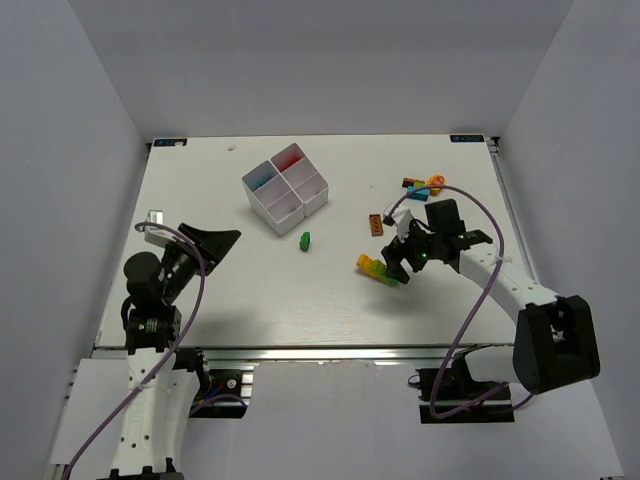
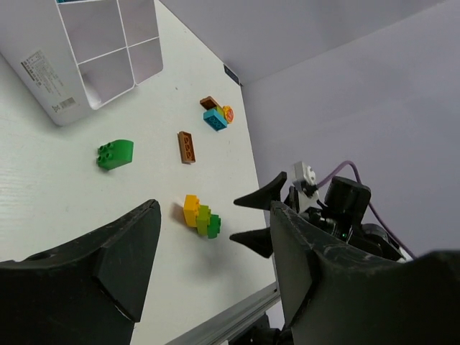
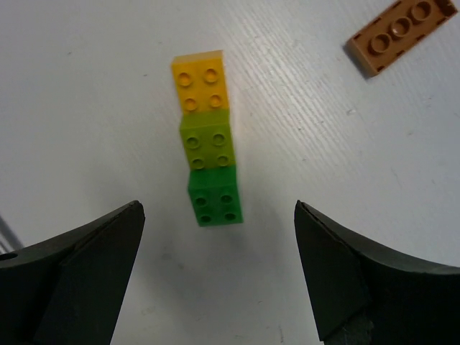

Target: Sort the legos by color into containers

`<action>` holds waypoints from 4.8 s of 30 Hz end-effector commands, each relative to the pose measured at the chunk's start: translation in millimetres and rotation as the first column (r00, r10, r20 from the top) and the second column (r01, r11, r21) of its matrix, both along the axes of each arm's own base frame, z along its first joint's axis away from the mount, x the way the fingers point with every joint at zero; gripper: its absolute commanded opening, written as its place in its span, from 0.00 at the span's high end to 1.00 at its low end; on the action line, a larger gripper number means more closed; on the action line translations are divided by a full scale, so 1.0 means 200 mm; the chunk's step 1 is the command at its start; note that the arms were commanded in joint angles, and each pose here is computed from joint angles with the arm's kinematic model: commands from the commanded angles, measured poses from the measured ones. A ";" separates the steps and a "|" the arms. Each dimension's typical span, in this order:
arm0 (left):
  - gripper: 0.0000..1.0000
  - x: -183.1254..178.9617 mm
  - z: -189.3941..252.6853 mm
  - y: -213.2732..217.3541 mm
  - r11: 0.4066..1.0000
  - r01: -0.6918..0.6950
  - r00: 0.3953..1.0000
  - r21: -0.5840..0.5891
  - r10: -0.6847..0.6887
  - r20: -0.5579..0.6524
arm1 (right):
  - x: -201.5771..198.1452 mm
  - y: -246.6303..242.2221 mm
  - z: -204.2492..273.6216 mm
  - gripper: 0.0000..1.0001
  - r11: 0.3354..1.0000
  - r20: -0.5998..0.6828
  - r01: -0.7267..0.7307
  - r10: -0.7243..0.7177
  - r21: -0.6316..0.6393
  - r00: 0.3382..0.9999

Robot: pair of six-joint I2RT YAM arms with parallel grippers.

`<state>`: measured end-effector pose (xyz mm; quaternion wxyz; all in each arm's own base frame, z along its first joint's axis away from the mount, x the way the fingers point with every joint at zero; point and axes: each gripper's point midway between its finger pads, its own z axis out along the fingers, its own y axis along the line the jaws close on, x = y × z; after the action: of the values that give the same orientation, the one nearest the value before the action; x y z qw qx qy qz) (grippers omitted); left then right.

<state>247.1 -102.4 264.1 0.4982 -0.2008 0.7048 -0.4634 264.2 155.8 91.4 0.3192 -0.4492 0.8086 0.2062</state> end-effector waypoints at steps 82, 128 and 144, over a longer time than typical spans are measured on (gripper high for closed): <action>0.30 0.18 -0.23 0.12 0.986 -0.082 0.954 0.143 0.119 -0.275 | 0.13 0.25 0.01 0.13 0.984 0.045 -0.174 0.172 0.027 0.984; 0.72 0.64 -0.46 0.03 0.642 0.370 0.694 0.672 0.291 -0.659 | 0.84 -0.02 0.45 0.16 0.950 0.094 0.204 -0.231 0.236 0.969; 0.31 0.56 -0.14 -0.16 0.837 0.198 0.867 0.509 0.093 -0.490 | 1.33 -0.34 0.27 0.11 0.974 0.137 0.216 -0.206 -0.064 0.969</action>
<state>357.6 -112.1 193.3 0.2574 -0.1427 0.9504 -0.1010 526.8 98.4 145.9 0.3972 -0.3627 0.8329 0.1299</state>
